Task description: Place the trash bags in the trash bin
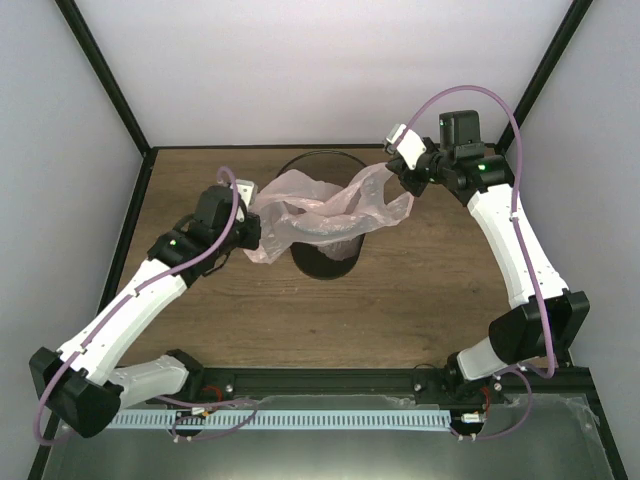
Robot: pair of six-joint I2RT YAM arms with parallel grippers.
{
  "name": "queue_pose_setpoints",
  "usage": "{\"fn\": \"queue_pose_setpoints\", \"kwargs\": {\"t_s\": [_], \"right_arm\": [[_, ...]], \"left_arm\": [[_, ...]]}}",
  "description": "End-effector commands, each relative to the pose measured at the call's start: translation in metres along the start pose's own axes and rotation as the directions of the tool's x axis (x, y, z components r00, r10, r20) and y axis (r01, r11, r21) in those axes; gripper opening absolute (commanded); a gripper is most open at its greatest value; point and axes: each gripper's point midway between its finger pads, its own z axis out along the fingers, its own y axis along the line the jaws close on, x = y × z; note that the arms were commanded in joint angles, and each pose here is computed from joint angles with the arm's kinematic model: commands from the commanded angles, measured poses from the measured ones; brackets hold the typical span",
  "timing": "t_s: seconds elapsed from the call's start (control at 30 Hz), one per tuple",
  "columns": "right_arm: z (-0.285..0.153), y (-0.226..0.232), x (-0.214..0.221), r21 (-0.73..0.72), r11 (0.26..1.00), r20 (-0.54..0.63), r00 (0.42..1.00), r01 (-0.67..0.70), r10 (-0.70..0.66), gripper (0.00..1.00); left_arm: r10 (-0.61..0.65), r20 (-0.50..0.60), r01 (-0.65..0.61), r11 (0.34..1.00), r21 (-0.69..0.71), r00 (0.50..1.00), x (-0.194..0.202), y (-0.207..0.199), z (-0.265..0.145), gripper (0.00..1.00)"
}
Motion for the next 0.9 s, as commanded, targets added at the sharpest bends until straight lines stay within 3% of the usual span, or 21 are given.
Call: {"fn": "queue_pose_setpoints", "kwargs": {"t_s": [0.0,0.17,0.2,0.23,0.27,0.3,0.33,0.47,0.53,0.67,0.87], "right_arm": [[-0.011,-0.014,-0.020,0.068,0.998,0.039,0.999,0.002,-0.005,0.04],[-0.016,-0.012,-0.023,0.064,0.998,0.049,0.999,0.014,-0.017,0.02],[-0.018,-0.007,-0.025,0.042,0.998,0.060,0.997,0.037,-0.039,0.06],[-0.021,0.002,-0.028,0.012,0.997,0.081,0.993,0.081,-0.082,0.19],[-0.023,0.009,-0.031,-0.009,0.994,0.101,0.989,0.106,-0.105,0.39],[-0.025,0.013,-0.033,-0.015,0.992,0.116,0.985,0.128,-0.126,0.53],[-0.023,0.017,-0.033,-0.017,0.989,0.117,0.983,0.147,-0.144,0.61],[0.002,0.025,-0.022,-0.003,0.975,0.035,0.974,0.224,-0.224,0.69],[0.013,0.024,-0.017,0.006,0.972,-0.004,0.972,0.236,-0.236,0.68],[0.024,0.022,-0.014,-0.011,0.975,-0.032,0.975,0.222,-0.222,0.51],[0.019,0.030,-0.014,-0.040,0.978,-0.013,0.978,0.207,-0.207,0.08]], "left_arm": [[0.022,0.076,-0.018,0.998,-0.058,0.997,-0.033,0.005,0.006,0.05],[0.041,0.089,-0.035,0.997,-0.071,0.995,-0.045,0.004,0.012,0.04],[0.046,0.093,-0.039,0.997,-0.073,0.995,-0.047,0.004,0.012,0.04],[0.052,0.092,-0.046,0.996,-0.074,0.994,-0.048,0.004,0.012,0.04],[0.058,0.092,-0.051,0.996,-0.074,0.994,-0.049,0.004,0.011,0.04],[0.064,0.092,-0.058,0.996,-0.075,0.994,-0.050,0.004,0.011,0.04],[0.069,0.092,-0.063,0.995,-0.074,0.993,-0.051,0.003,0.011,0.04],[0.088,0.094,-0.083,0.995,-0.054,0.992,-0.054,-0.001,0.011,0.04],[0.093,0.093,-0.089,0.995,-0.049,0.991,-0.055,-0.002,0.012,0.04],[0.085,0.080,-0.080,0.995,-0.061,0.993,-0.055,0.001,0.014,0.04],[0.065,0.070,-0.058,0.993,-0.104,0.995,-0.061,0.013,0.016,0.04]]}}
